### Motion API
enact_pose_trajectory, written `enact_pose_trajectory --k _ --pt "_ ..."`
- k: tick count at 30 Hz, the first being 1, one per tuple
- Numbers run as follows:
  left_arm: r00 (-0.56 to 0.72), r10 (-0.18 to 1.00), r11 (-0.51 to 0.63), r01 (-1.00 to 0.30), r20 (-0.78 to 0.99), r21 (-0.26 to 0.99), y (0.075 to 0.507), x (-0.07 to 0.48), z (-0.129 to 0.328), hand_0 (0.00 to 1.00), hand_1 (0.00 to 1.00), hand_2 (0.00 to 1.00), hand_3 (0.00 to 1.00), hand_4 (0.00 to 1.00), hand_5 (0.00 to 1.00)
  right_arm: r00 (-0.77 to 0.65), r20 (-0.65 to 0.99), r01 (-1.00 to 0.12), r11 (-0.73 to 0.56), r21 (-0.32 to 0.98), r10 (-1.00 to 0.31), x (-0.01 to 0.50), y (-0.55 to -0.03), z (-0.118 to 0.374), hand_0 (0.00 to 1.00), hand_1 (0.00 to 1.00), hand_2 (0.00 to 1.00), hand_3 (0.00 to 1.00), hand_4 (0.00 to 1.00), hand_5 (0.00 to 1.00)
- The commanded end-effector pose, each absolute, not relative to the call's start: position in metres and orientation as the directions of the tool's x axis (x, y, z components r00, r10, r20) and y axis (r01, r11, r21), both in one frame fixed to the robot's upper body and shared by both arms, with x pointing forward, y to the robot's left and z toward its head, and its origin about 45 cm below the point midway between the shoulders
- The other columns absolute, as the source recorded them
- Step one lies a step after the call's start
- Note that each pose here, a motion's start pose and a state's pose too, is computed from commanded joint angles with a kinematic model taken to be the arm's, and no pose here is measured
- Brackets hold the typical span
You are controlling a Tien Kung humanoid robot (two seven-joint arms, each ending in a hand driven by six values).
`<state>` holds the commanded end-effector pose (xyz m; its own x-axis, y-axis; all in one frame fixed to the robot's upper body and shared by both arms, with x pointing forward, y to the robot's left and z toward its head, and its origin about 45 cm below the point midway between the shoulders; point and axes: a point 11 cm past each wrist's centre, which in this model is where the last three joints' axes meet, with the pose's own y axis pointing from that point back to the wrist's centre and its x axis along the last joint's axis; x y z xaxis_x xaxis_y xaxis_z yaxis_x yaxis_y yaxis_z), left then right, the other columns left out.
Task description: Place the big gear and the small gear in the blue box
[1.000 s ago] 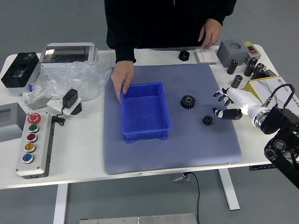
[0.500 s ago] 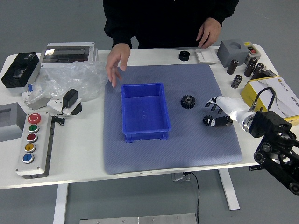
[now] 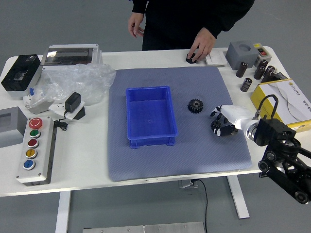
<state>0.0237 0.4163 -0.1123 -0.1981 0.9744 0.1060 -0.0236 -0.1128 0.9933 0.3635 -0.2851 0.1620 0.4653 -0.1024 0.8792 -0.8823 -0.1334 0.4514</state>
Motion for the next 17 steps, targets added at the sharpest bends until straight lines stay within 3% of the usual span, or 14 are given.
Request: enact_pose_trajectory --k 13,14,17 --pt "-0.201 0.974 -0.111 -0.024 0.104 0.994 0.4154 0.0240 -0.1125 0.827 0.851 0.848 0.874 0.715 0.277 0.450 0.891 -0.889 -0.127 0.440 -0.058 0.3633 -0.2843 0.1597 0.552 0.528 0.618 0.676 0.628 0.235" --pt "-0.201 0.974 -0.111 -0.024 0.103 0.994 0.4153 0.0240 -0.1126 0.825 0.851 0.848 0.873 0.713 0.275 0.447 0.893 -0.890 -0.126 0.438 -0.054 0.3635 -0.2842 0.1599 0.496 0.486 0.557 0.639 0.617 0.231" --pt "-0.201 0.974 -0.110 -0.025 0.103 0.994 0.4150 0.0241 -0.1126 0.825 0.851 0.848 0.873 0.713 0.275 0.438 0.898 -0.894 -0.126 0.431 -0.041 0.3637 -0.2836 0.1604 0.496 0.486 0.557 0.639 0.617 0.231"
